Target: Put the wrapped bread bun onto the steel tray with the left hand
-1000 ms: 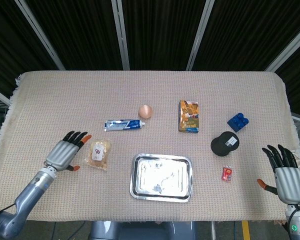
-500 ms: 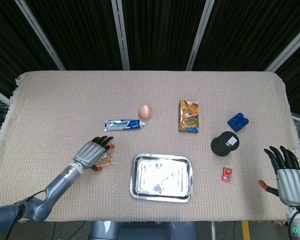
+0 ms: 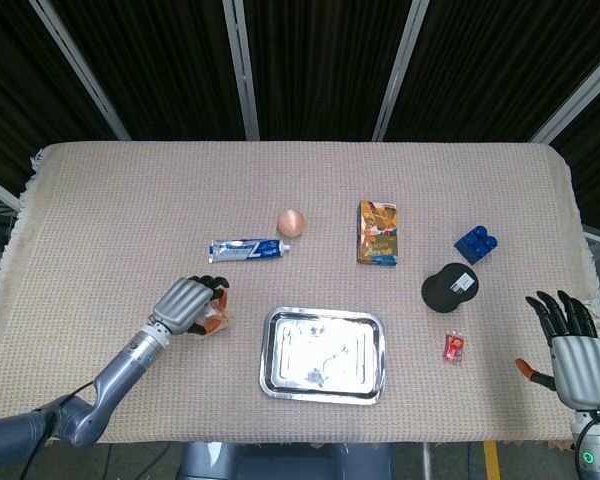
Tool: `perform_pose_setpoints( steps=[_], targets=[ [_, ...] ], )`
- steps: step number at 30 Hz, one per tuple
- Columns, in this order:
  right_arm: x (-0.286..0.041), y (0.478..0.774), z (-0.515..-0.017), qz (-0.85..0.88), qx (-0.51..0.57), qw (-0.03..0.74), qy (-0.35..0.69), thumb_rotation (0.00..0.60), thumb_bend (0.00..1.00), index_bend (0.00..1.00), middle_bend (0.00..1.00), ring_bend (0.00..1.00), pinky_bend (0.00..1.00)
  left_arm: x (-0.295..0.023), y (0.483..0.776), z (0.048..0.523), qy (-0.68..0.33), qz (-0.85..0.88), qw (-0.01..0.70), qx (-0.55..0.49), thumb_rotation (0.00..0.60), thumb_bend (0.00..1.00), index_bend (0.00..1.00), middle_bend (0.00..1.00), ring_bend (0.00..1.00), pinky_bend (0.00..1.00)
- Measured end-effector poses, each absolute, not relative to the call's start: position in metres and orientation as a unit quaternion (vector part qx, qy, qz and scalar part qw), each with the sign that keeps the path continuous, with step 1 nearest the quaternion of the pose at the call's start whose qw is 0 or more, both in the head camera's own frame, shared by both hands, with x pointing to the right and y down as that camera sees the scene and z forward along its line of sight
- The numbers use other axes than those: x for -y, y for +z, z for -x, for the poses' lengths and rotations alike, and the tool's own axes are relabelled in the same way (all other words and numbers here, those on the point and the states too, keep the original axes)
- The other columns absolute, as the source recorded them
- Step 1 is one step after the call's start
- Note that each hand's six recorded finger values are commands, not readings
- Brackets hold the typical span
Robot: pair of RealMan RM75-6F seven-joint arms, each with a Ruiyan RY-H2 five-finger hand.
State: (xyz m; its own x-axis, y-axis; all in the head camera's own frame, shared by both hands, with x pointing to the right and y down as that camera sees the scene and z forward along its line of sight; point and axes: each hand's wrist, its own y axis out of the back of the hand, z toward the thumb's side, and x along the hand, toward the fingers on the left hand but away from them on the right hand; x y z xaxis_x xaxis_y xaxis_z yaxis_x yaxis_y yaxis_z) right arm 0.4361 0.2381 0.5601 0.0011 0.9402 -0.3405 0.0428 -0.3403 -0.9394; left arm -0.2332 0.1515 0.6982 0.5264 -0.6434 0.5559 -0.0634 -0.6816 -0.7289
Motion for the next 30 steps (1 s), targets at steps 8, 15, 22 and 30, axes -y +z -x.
perform_pose_setpoints(
  steps=[8,15,22,30],
  targets=[
    [-0.237,0.560,-0.434,0.589,0.417,0.395,0.569,0.600,0.00,0.13,0.10,0.00,0.10,-0.156,0.662,0.200,-0.330,0.839,0.361,-0.238,0.600,0.44,0.53,0.23,0.25,0.48],
    [-0.234,0.557,-0.433,0.588,0.417,0.400,0.566,0.600,0.00,0.13,0.10,0.00,0.10,-0.162,0.650,0.152,-0.275,0.857,0.381,-0.210,0.600,0.43,0.48,0.20,0.24,0.48],
    [-0.232,0.554,-0.432,0.587,0.417,0.402,0.566,0.600,0.00,0.13,0.10,0.00,0.10,-0.168,0.652,0.109,-0.245,0.861,0.402,-0.191,0.600,0.04,0.01,0.00,0.00,0.09],
    [-0.233,0.558,-0.435,0.585,0.415,0.396,0.573,0.600,0.00,0.13,0.10,0.00,0.10,-0.175,0.648,0.084,-0.217,0.874,0.393,-0.187,0.487,0.00,0.00,0.00,0.00,0.00]
  ],
)
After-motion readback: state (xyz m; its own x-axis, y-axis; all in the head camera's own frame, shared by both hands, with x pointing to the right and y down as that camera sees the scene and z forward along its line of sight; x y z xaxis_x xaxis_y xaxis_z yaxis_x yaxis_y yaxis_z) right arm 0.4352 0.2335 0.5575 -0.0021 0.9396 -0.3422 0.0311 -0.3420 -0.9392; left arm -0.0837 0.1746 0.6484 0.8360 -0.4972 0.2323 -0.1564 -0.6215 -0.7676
